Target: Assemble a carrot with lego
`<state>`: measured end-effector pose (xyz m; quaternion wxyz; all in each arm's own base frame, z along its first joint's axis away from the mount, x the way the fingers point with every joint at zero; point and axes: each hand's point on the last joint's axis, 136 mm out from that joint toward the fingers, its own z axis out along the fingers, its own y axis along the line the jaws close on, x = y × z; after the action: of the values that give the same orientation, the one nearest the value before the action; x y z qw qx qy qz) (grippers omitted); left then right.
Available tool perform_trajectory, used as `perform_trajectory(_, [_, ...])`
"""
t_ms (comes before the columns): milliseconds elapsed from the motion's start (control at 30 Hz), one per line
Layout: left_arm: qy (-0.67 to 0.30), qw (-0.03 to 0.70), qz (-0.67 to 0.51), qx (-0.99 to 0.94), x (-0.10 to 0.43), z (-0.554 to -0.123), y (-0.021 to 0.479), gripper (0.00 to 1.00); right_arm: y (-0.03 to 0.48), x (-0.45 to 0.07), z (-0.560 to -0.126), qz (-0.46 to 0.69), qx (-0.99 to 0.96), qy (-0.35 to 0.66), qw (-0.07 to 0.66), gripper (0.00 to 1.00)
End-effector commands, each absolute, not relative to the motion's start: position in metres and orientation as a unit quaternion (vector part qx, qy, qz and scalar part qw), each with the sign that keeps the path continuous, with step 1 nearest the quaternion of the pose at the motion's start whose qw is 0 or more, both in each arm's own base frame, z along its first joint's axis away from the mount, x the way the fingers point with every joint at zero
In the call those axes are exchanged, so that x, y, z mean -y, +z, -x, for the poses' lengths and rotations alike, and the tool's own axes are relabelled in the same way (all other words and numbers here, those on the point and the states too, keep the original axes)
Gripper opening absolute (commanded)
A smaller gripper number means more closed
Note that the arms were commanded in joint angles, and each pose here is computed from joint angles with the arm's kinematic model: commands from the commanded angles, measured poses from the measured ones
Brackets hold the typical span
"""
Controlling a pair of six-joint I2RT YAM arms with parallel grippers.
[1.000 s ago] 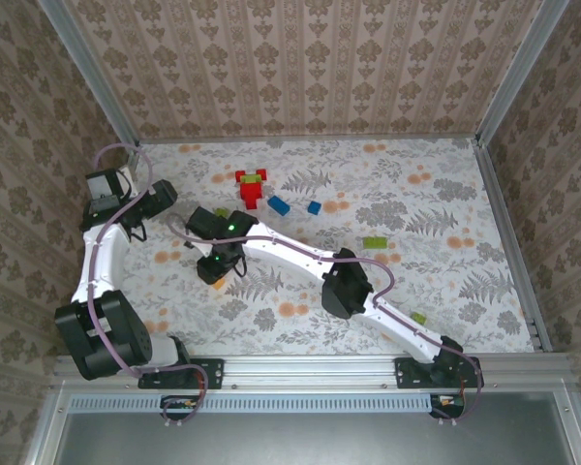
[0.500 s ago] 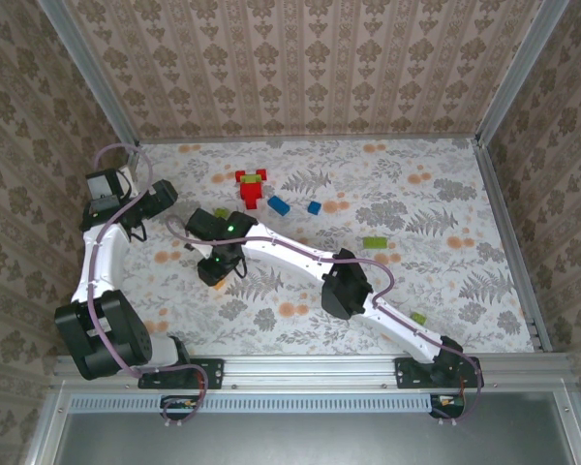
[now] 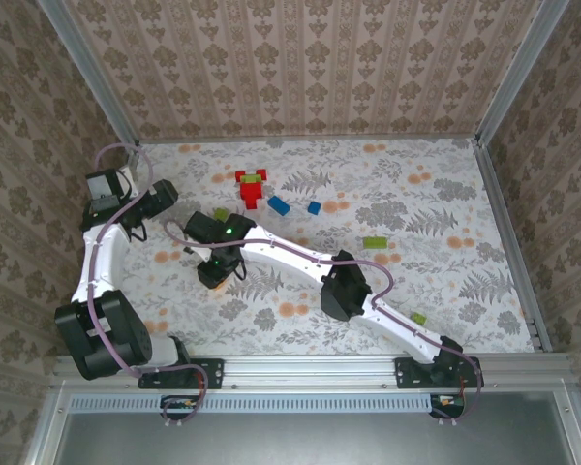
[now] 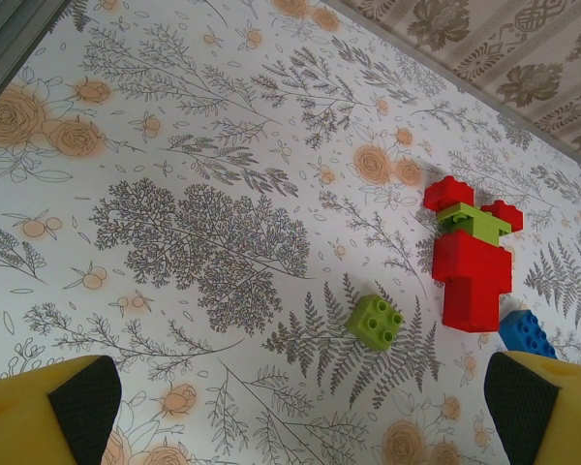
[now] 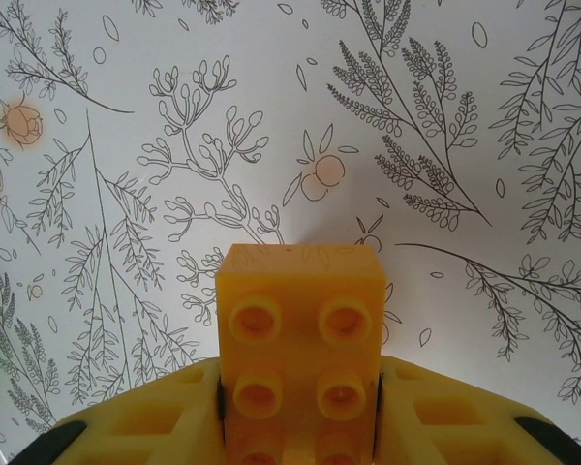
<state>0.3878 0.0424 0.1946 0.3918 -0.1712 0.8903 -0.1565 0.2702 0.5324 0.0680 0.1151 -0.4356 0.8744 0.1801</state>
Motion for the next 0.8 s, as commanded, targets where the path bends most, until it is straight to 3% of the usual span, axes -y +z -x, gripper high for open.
perform_trajectory(0, [-0.165, 0.388, 0.168, -0.891, -0.0388, -0.3885, 0.1897, 1.0, 0.0628, -0.5297, -0.2691, 0.423, -0.884, 0.164, 0.112, 0.37])
perform_trajectory(767, [-0.165, 0.389, 0.166, -0.891, -0.0383, -0.3892, 0.1902, 1.0, 0.0678, -0.5351, -0.2758, 0.375, -0.903, 0.17, 0.126, 0.37])
